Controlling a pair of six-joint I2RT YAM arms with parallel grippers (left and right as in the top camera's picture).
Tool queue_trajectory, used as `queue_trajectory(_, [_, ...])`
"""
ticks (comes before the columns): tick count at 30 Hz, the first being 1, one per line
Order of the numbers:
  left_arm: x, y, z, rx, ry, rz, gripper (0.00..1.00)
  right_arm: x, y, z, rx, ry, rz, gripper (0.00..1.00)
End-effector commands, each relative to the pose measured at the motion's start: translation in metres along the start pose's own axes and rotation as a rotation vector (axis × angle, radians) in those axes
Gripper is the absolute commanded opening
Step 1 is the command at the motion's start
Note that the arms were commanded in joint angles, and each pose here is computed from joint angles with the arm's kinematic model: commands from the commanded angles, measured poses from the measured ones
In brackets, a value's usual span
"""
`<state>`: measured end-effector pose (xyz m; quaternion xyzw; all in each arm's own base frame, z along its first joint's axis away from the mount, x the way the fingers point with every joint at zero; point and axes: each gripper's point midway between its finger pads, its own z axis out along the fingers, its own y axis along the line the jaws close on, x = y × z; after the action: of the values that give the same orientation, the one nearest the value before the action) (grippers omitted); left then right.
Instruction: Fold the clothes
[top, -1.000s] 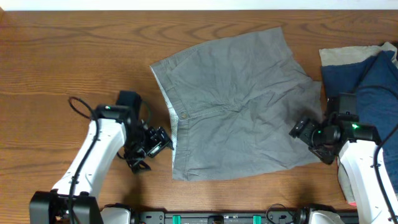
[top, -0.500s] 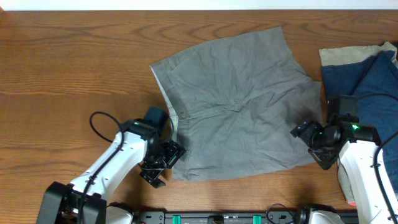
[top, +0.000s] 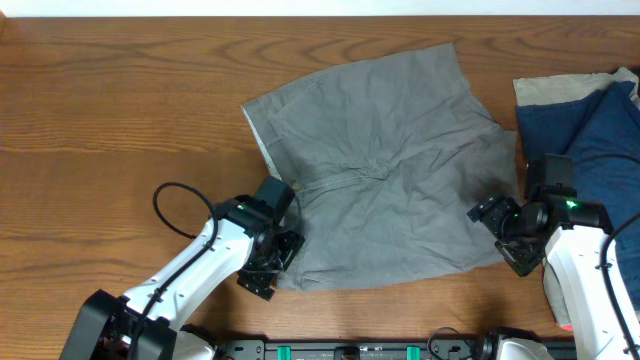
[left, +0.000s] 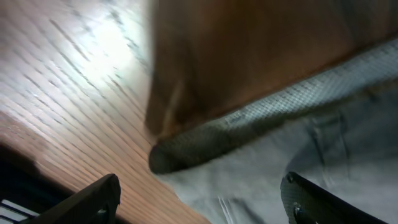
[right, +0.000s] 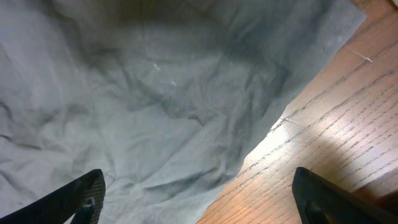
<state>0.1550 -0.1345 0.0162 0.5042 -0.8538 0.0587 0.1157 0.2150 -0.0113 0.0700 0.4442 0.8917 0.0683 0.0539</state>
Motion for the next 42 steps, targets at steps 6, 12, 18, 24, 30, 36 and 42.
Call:
queue_trajectory(6, [0.003, 0.019, 0.016, -0.055, -0.014, -0.081, 0.84, 0.003, 0.001, 0.001, -0.016, 0.021, 0.020, 0.94])
queue_trajectory(12, [0.002, 0.014, 0.028, -0.007, -0.042, -0.073, 0.70, 0.004, 0.001, 0.001, -0.014, 0.024, 0.020, 0.93])
queue_trajectory(18, [-0.007, 0.013, 0.032, 0.011, -0.091, -0.072, 0.42, 0.008, -0.004, 0.001, 0.005, 0.039, 0.022, 0.93])
queue_trajectory(24, [-0.012, 0.013, 0.031, 0.006, -0.100, -0.015, 0.10, 0.010, -0.010, 0.001, 0.035, 0.041, 0.025, 0.93])
queue_trajectory(30, [-0.034, 0.003, 0.020, 0.044, -0.101, 0.037, 0.06, 0.012, -0.032, -0.001, 0.141, 0.032, 0.041, 0.94])
queue_trajectory(36, [-0.054, 0.002, 0.013, 0.065, -0.106, 0.051, 0.06, 0.016, -0.054, 0.001, 0.238, 0.020, 0.101, 0.95])
queue_trajectory(42, [-0.055, 0.003, 0.013, 0.062, -0.104, 0.080, 0.06, 0.027, -0.070, 0.027, 0.264, 0.021, 0.190, 0.95])
